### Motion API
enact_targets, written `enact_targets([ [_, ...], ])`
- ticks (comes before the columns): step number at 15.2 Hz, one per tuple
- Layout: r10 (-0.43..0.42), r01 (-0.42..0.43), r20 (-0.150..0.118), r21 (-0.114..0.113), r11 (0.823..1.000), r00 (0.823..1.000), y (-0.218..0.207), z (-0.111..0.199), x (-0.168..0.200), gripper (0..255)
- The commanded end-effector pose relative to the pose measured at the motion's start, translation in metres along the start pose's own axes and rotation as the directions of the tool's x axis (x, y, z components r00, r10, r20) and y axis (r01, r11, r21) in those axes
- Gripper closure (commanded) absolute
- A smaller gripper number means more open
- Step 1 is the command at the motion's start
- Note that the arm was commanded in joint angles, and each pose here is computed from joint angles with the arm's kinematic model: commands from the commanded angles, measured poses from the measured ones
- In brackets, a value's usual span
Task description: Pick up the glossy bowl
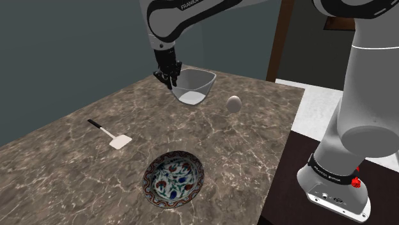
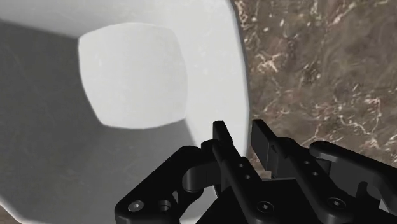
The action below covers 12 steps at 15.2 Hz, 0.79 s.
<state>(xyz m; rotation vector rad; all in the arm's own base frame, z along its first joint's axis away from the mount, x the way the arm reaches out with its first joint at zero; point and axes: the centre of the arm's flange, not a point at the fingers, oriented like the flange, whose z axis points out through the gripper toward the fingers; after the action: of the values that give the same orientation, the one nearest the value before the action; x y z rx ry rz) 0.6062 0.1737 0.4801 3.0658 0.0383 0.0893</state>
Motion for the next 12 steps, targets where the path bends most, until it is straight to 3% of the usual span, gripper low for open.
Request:
enact_targets([
  [1, 0.0, 0.0, 0.0, 0.0, 1.0, 1.0, 0.001, -0.008, 0.001, 255],
  [12, 0.0, 0.0, 0.0, 0.0, 1.0, 1.0, 0.005, -0.066, 0.004, 255],
])
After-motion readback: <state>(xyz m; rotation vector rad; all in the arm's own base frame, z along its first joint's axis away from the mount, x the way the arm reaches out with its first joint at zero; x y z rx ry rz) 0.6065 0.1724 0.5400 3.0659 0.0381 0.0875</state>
